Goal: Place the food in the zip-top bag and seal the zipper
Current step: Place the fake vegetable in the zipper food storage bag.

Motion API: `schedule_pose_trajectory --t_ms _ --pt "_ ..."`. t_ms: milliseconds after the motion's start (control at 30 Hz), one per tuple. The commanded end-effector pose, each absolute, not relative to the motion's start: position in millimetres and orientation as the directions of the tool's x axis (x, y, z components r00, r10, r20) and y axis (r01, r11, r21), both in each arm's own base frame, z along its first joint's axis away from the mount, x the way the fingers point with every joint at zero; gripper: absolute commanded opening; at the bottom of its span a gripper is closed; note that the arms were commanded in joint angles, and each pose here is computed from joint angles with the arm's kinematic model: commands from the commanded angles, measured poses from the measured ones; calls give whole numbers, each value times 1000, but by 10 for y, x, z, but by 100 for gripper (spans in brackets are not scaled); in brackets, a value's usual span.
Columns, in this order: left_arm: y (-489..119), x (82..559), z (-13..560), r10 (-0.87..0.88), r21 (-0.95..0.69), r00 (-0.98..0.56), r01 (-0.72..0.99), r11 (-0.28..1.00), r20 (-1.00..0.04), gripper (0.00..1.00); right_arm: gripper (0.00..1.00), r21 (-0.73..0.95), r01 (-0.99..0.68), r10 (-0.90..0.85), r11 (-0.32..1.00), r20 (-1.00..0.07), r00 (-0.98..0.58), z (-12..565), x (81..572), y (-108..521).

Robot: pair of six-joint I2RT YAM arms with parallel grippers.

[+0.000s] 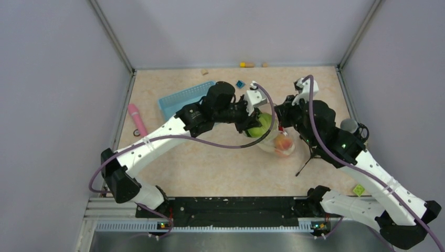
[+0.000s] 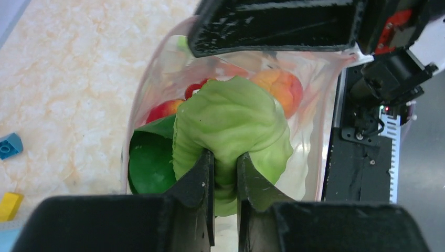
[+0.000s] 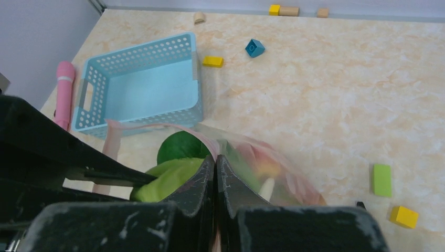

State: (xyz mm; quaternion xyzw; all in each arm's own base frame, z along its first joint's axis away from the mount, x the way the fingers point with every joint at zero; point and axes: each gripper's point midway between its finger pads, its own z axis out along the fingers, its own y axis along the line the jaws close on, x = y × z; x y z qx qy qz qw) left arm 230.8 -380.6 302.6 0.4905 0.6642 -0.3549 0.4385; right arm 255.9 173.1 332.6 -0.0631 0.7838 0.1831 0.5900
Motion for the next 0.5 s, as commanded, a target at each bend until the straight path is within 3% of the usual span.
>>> schedule_pose_trajectory --t_ms 0,233,433,467 --pt "-3928 2185 3135 360 55 -6 986 160 -933 0 0 311 -353 260 882 -948 -185 3789 2552 1761" --pt "-4201 2300 3192 339 62 -14 975 214 -941 0 0 360 -460 290 812 -932 -218 3867 2441 1977" --pt "-4240 2591 3270 280 53 -64 919 391 -958 0 0 415 -519 320 747 -909 -266 3925 2325 2112" --pt "-4220 2628 3271 276 50 -75 907 418 -958 4 0 422 -523 327 741 -906 -268 3941 2318 2120"
